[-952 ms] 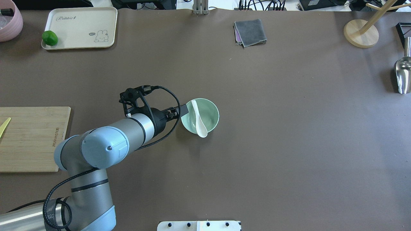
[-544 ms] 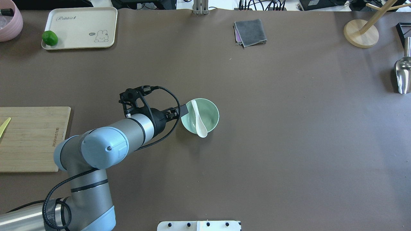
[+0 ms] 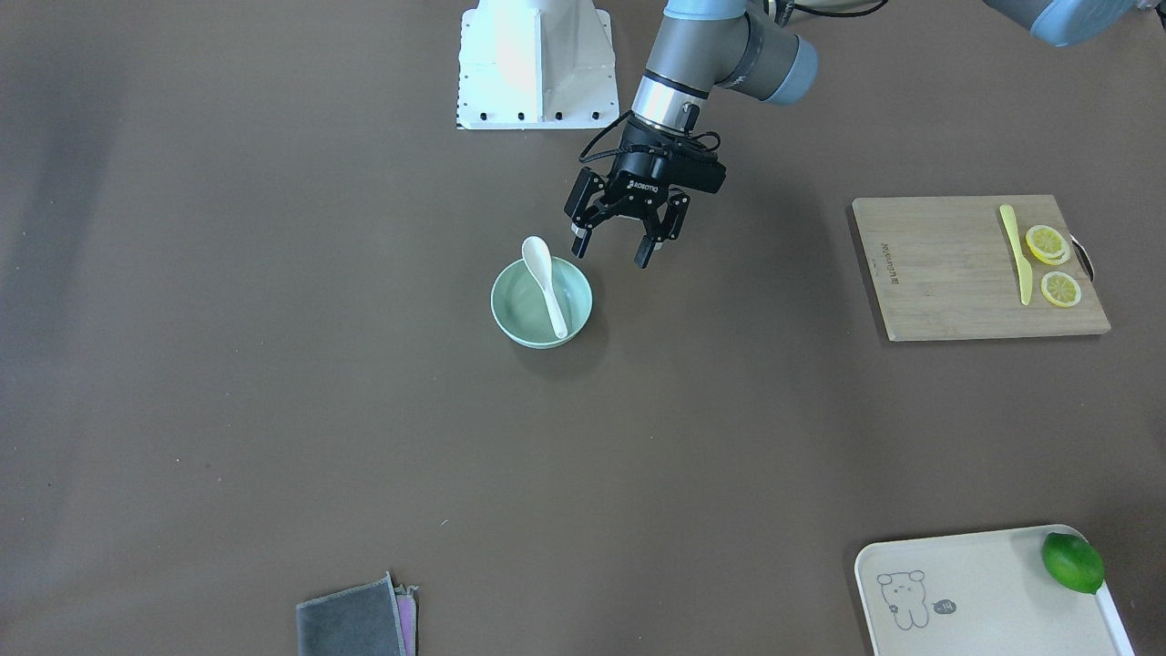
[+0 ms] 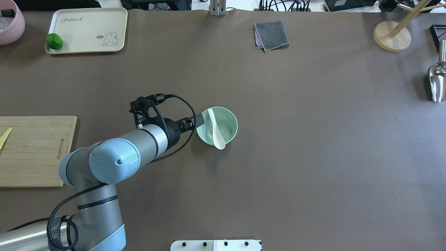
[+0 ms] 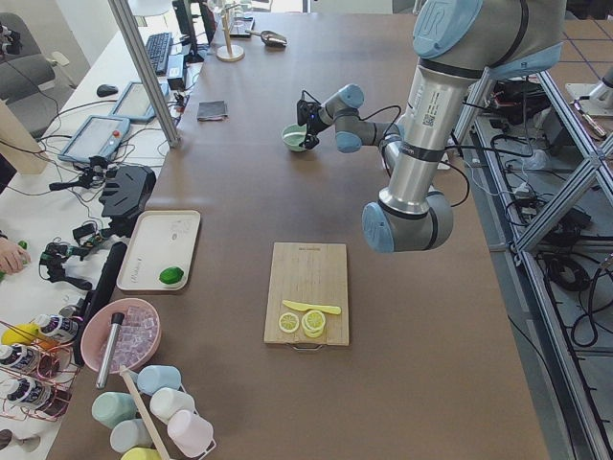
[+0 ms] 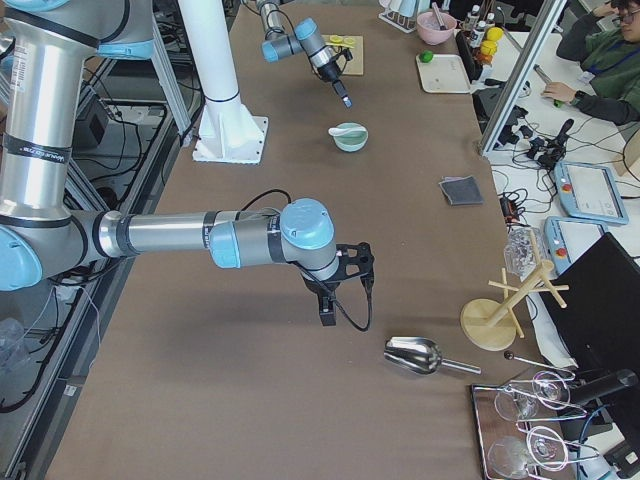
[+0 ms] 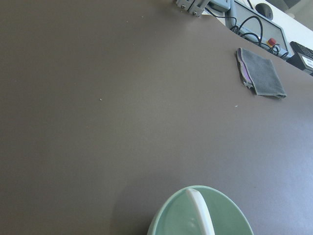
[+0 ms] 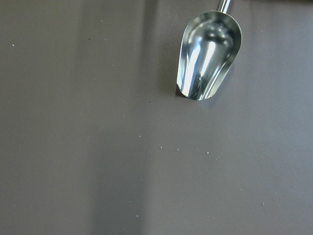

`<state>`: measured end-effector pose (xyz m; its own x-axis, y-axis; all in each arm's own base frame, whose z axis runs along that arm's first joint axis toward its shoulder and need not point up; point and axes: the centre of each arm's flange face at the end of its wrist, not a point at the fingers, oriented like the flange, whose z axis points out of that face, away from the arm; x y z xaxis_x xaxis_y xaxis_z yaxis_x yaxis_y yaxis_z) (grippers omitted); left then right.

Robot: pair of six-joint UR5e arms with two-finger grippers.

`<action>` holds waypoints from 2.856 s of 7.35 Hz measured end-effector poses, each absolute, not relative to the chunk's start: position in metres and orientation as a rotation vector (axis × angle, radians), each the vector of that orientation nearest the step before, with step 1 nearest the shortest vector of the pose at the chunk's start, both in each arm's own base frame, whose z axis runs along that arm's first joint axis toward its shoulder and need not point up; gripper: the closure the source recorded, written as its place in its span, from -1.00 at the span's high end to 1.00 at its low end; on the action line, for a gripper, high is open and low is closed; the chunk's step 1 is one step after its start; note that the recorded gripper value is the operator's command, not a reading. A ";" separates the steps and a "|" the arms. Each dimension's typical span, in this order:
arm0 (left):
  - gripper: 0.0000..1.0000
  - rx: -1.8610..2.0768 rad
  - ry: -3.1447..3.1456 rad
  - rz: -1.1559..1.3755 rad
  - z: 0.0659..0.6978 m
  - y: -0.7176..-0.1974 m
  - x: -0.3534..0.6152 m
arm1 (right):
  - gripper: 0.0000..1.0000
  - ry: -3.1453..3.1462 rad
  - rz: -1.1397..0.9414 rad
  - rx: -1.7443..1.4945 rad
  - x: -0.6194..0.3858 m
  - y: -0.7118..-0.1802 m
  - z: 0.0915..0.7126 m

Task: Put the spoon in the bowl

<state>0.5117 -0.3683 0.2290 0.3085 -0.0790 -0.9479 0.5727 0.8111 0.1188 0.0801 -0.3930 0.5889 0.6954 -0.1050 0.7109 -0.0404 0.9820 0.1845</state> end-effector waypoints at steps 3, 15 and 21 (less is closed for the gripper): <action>0.96 0.440 1.152 -0.411 0.241 -0.379 0.487 | 1.00 -0.803 -0.035 0.188 0.080 -0.393 0.591; 0.96 0.265 0.767 0.256 0.550 -0.430 -0.077 | 1.00 -0.779 -0.061 0.247 0.081 -0.380 0.644; 0.96 0.155 0.786 0.032 0.638 -0.368 -0.138 | 1.00 -0.749 -0.019 0.249 0.093 -0.376 0.653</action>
<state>-0.1377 -0.3677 0.6381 0.7066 0.0859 -0.7024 0.0293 0.9882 0.1503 0.0929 -0.3762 0.6535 0.7333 -0.1057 0.6717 -0.0715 0.9704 0.2308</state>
